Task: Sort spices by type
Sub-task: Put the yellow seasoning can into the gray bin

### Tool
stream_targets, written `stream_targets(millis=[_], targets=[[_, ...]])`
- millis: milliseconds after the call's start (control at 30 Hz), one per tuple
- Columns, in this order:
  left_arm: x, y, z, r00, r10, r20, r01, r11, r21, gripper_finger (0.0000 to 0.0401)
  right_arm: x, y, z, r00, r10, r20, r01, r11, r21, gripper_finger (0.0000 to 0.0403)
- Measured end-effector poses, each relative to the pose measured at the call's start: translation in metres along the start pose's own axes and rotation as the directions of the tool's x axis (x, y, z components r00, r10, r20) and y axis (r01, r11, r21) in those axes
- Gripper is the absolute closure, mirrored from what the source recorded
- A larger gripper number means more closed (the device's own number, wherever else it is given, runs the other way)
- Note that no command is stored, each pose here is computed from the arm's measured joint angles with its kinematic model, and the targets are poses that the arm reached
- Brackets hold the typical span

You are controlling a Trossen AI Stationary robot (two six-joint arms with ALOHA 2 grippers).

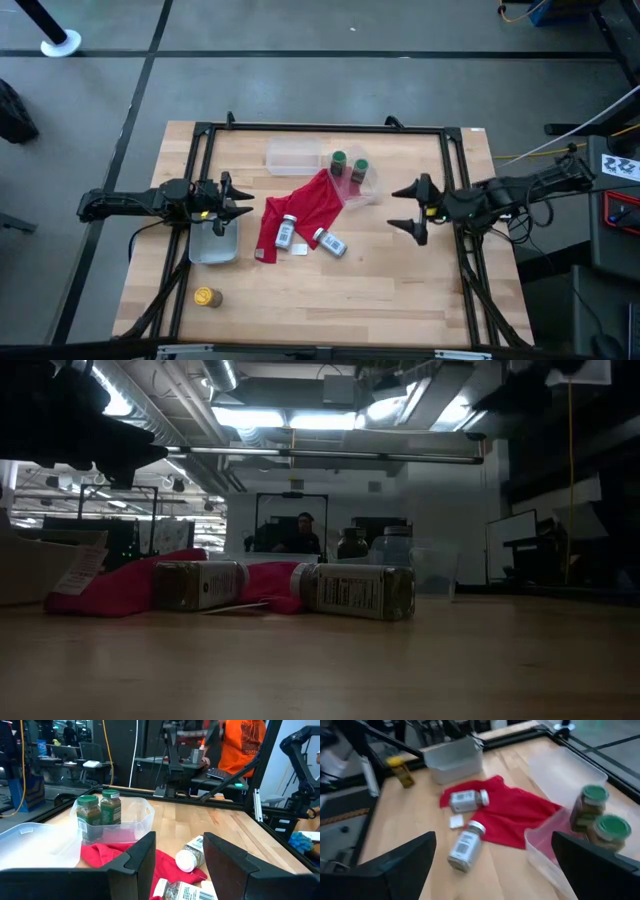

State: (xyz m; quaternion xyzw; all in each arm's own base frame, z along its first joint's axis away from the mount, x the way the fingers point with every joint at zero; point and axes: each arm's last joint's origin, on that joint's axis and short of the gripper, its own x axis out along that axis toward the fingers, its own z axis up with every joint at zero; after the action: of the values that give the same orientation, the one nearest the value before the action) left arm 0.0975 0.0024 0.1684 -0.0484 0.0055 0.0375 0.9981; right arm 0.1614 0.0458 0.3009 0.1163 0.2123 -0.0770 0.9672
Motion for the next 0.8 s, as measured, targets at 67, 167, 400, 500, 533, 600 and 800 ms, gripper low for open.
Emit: stream_targets(millis=[67,167,400,500,533,600,800], targets=[[0.0,0.0,0.0,1.0,0.0,0.0,0.0,1.0,0.0,0.0251,0.005,-0.001,-0.015,0.999,-0.038,-0.007,0.038,0.999,0.004,0.0008],[0.0,0.0,0.0,1.0,0.0,0.0,0.0,1.0,-0.016,0.0251,0.01,-0.005,-0.035,0.993,-0.116,0.002,0.116,0.993,0.024,0.0008],[0.0,0.0,0.0,1.0,0.0,0.005,0.001,0.995,-0.102,0.0251,0.014,-0.01,-0.061,0.978,-0.208,0.016,0.207,0.978,0.037,0.0008],[0.0,0.0,0.0,1.0,0.0,0.005,0.001,0.986,-0.164,0.0251,0.014,-0.007,-0.069,0.979,-0.202,0.02,0.201,0.979,0.018,0.0008],[0.0,0.0,0.001,1.0,0.001,0.008,0.0,0.984,-0.179,0.0251,0.014,-0.006,-0.072,0.979,-0.202,0.027,0.201,0.979,0.013,0.0008],[0.0,0.0,0.002,1.0,0.003,0.016,0.001,0.981,-0.196,0.0251,0.015,-0.004,-0.077,0.978,-0.202,0.056,0.202,0.979,0.011,0.0008],[-0.002,-0.001,0.011,0.999,-0.004,0.046,0.016,0.961,-0.276,0.0251,0.011,0.0,-0.088,0.954,-0.268,0.134,0.274,0.962,-0.021,0.0008]])
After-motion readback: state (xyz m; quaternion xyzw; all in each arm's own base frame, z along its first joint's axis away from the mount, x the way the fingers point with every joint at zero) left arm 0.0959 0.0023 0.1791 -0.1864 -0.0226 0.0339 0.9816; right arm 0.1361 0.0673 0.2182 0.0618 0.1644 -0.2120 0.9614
